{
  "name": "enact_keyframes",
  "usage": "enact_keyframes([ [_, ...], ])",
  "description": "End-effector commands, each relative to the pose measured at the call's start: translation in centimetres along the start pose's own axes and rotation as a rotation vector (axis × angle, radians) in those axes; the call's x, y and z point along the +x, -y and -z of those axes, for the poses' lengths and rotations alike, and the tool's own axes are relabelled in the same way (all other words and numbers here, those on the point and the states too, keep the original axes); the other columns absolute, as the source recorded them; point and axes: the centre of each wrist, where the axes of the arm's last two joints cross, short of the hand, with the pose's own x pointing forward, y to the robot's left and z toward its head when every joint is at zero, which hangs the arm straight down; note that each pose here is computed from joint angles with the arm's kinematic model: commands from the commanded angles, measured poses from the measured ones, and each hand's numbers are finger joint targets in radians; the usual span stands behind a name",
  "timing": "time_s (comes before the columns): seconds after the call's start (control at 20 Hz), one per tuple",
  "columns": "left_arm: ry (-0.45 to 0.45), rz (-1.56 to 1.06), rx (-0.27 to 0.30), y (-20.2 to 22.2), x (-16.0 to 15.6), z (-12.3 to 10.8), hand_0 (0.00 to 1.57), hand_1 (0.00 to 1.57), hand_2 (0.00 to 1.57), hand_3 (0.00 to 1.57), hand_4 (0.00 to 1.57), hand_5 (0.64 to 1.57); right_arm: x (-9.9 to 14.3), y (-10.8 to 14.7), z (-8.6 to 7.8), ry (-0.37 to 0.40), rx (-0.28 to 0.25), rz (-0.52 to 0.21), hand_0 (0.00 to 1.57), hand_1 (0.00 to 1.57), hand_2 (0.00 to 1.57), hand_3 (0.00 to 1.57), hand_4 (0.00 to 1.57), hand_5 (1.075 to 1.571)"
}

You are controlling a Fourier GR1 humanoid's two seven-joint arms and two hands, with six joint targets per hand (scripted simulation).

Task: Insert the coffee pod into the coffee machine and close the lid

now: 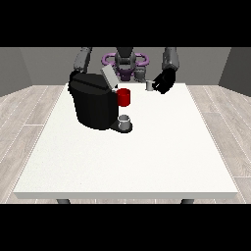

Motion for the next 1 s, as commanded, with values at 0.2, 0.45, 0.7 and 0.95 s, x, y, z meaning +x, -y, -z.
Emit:
enact_keyframes([
  [0.2,0.000,-0.078,-0.032,-2.1,3.5,1.7,1.19,1.19,1.25,1.30,0.57,1.571,-1.6,-0.4,-1.9,-0.032,0.046,0.005,0.00,0.00,0.00,0.00,0.25,1.571],
  [0.45,0.031,-0.028,-0.005,-4.1,5.7,2.4,1.46,1.46,1.45,1.40,0.62,1.571,0.9,-0.1,0.0,0.000,0.046,-0.023,0.00,0.00,0.00,0.00,0.31,1.571],
  [0.7,0.064,-0.138,0.004,-5.3,9.3,3.6,1.40,1.40,1.43,1.37,0.66,1.571,1.1,1.3,0.6,0.014,0.020,-0.009,0.00,0.00,0.00,0.00,0.20,1.571],
  [0.95,0.070,-0.110,0.099,-7.1,9.4,3.5,1.51,1.51,1.47,1.13,0.63,1.571,1.4,1.9,0.7,0.089,0.056,0.001,0.00,0.00,0.00,0.00,0.21,1.571],
])
